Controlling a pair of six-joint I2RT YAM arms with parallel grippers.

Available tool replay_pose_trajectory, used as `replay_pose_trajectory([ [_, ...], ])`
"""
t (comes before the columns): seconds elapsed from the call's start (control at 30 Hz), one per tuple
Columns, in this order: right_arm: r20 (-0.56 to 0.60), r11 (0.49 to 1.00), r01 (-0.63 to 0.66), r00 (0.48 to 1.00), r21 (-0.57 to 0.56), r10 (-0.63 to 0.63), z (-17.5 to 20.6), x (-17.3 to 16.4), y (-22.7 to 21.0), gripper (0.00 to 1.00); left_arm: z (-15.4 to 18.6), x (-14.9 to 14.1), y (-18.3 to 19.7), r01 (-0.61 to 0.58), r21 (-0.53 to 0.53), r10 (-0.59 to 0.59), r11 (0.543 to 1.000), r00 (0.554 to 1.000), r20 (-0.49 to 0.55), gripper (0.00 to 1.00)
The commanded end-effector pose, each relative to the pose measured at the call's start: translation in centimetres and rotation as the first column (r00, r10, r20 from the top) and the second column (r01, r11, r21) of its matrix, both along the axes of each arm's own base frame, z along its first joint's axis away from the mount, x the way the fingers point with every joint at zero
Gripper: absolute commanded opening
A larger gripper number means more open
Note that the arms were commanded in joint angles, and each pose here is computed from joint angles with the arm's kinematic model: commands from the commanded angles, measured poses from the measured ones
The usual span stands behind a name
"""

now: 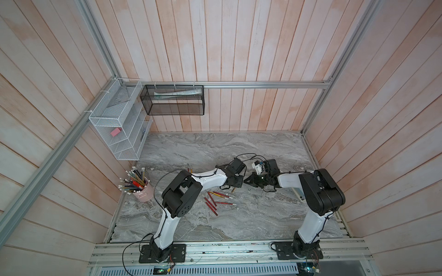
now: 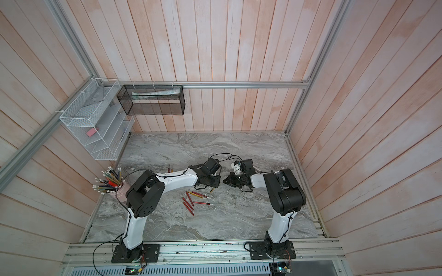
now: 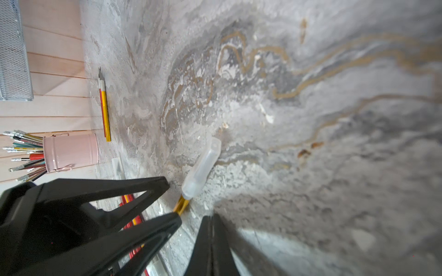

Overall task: Remove protective caps from carving knives
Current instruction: Adjust the carving knife at the center of the board, then pick up the carving knife from the center of the board.

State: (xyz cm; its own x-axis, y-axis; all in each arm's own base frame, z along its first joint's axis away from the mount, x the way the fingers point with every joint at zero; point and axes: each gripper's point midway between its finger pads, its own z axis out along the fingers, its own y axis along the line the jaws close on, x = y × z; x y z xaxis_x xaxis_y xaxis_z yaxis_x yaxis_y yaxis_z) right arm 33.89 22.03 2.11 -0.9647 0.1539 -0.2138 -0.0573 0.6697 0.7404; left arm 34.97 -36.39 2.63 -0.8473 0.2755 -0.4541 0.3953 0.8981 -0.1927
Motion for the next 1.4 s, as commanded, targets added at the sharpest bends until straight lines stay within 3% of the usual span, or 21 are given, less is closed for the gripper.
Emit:
replay_pose_trajectory([
  [0.0,-0.013,1.0,0.001,1.0,0.009,-0.001,0.0,-0.5,-0.1,0.0,-3.6,-1.3,1.9,0.01,0.139,-0.003,0.99,0.999,-0.051,0.36],
  [0.33,-0.003,1.0,0.012,1.0,0.014,-0.012,0.6,-0.3,-0.4,0.0,-5.0,-1.8,2.1,0.026,0.196,-0.017,0.98,0.999,-0.05,0.3],
  [0.67,0.019,0.999,0.024,1.0,0.02,-0.025,1.8,0.0,-0.8,0.04,-5.2,-2.0,1.8,0.03,0.19,-0.02,0.981,0.998,-0.057,0.09],
  [0.8,0.035,0.999,0.023,0.999,0.027,-0.024,2.7,0.2,-0.7,0.09,-4.2,-1.7,1.4,0.038,0.176,-0.031,0.984,0.998,-0.046,0.0],
  [1.37,0.075,0.997,0.015,0.997,0.07,-0.02,5.5,1.9,0.2,0.46,3.2,-1.6,-0.2,0.053,0.013,-0.053,0.999,0.998,0.03,0.0],
])
